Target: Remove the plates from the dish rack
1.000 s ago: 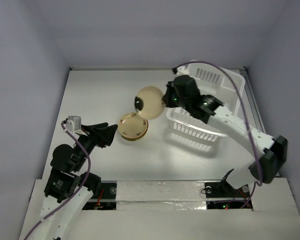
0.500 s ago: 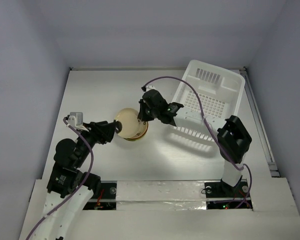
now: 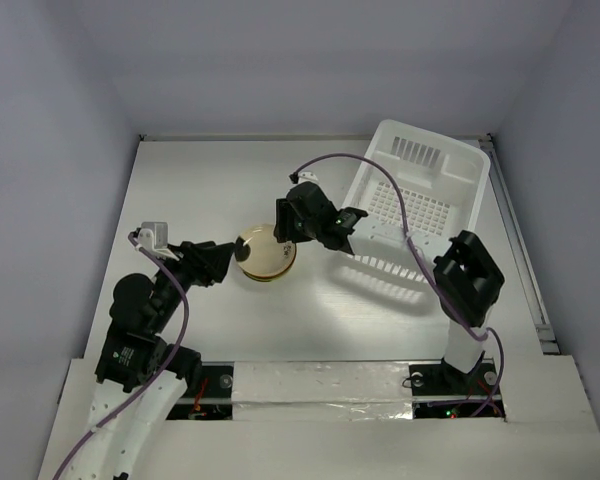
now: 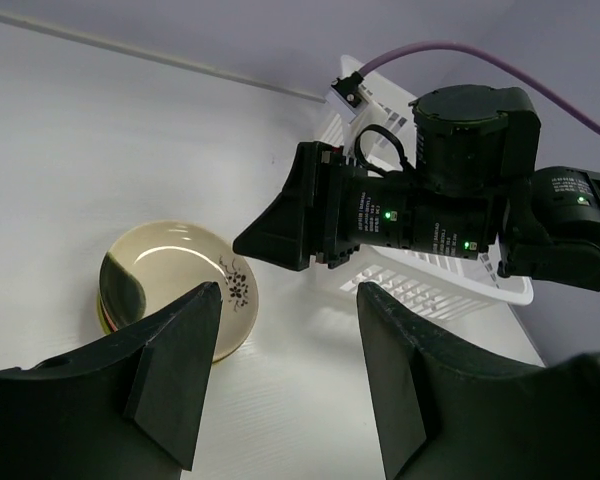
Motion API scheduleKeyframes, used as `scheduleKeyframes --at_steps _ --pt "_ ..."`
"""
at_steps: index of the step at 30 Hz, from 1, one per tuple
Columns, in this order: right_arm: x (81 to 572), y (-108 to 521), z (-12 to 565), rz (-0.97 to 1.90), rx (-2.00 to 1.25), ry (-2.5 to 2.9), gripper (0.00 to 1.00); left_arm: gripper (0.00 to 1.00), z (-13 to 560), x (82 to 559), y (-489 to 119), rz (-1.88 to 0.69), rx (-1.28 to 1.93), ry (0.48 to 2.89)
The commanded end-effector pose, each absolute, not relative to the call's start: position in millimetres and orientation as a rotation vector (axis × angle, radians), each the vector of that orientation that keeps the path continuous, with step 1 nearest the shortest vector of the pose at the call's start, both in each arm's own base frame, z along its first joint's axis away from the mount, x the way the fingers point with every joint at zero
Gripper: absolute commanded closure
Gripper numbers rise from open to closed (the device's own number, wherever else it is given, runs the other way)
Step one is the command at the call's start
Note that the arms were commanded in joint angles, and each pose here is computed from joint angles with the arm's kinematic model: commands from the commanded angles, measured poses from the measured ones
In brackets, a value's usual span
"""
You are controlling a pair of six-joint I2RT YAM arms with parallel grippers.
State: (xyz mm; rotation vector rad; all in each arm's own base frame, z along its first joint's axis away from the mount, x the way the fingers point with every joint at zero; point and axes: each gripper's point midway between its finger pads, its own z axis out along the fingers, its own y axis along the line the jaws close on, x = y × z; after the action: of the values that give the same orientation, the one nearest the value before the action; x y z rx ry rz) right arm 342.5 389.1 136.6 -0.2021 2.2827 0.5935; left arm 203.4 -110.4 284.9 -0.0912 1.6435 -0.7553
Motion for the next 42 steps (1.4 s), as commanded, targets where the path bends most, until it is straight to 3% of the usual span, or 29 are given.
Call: scheduleKeyframes --at_steps 1,5,7,10,11,18,22,25,26,32,35,42 --pt "346 379 167 0.587 -0.167 2.206 0.4 0.47 295 207 -112 -0.761 -0.066 1.602" --pt "340 364 202 0.597 -0.152 2.136 0.39 0.47 293 208 -112 -0.753 -0.066 1.61" --pt "331 356 228 0.619 -0.149 2.09 0.43 0.47 293 208 -112 -0.754 -0.065 1.614" --pt "317 340 277 0.664 -0.133 1.99 0.78 0.46 293 210 -112 -0.75 -0.065 1.618" --pt "309 337 290 0.677 -0.141 1.957 1.0 0.45 292 210 -112 -0.748 -0.061 1.619" --pt "249 249 406 0.83 -0.005 1.585 1.0 0.4 302 207 -111 -0.739 -0.041 1.6" --pt "214 184 440 0.87 0.088 1.418 0.86 0.35 317 203 -108 -0.74 -0.049 1.556" --pt "190 149 451 0.923 0.136 1.306 0.69 0.32 337 200 -109 -0.759 -0.034 1.507" --pt "186 142 451 0.928 0.147 1.287 0.59 0.31 342 200 -109 -0.755 -0.031 1.5" --pt "176 98 435 0.871 0.269 1.271 0.22 0.29 391 193 -96 -0.695 -0.029 1.387" --pt "173 86 429 0.855 0.296 1.251 0.14 0.29 402 191 -90 -0.671 -0.036 1.356" --pt "181 101 412 0.851 0.267 1.277 0.15 0.3 407 192 -89 -0.658 -0.031 1.35"
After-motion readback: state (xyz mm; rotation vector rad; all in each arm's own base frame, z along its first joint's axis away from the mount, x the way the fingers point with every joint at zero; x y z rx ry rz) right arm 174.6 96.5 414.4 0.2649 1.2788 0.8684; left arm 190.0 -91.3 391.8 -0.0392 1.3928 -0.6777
